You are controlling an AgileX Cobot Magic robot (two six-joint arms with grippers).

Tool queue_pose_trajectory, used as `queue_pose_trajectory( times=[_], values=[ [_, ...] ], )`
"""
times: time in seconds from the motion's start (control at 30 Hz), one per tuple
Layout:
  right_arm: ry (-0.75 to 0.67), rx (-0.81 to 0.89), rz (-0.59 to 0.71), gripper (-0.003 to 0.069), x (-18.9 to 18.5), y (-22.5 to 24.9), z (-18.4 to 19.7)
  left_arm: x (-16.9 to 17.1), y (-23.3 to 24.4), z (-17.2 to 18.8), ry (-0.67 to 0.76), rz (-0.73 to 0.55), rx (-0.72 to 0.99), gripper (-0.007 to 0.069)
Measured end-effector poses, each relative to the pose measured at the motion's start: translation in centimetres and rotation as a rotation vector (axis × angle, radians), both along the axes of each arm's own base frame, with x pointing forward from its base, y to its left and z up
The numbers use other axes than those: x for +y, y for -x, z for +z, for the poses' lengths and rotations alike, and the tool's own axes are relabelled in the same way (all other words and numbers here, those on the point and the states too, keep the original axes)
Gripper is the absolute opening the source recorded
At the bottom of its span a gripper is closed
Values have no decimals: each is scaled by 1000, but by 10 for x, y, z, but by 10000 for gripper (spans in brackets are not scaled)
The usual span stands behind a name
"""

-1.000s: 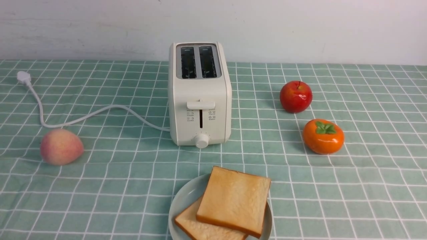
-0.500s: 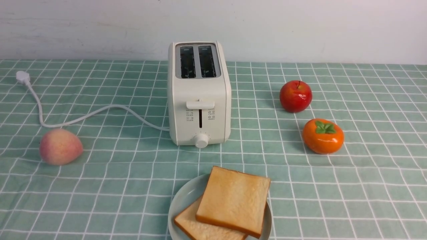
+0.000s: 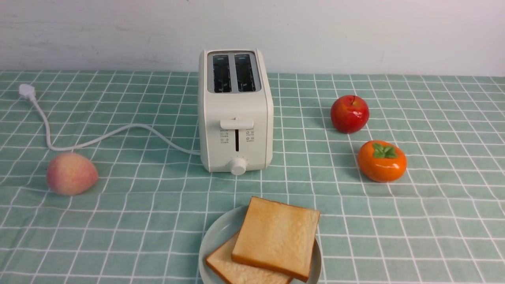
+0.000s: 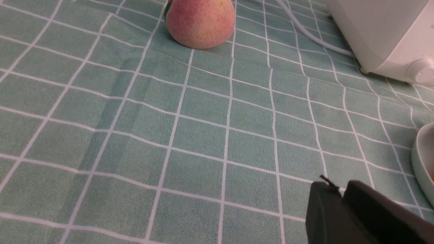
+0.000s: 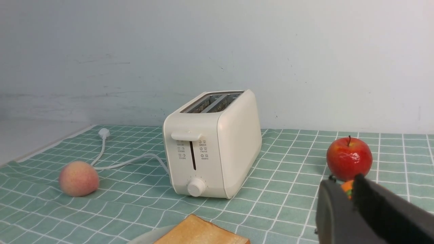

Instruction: Take toasted bread from bread machine on blue coffee table place on plate.

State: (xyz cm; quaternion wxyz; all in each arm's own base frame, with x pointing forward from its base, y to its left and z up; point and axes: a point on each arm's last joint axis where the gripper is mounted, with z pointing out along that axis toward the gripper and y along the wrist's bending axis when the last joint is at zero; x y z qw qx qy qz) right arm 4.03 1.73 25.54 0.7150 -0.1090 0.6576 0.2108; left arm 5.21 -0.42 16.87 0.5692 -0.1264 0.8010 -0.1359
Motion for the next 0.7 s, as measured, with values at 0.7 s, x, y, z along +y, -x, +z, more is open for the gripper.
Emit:
queue_pose_trajectory(
  times=[0.7],
  values=[
    [5,56,36,110,4,1,-6,0,0,0,1,0,1,75]
  ],
)
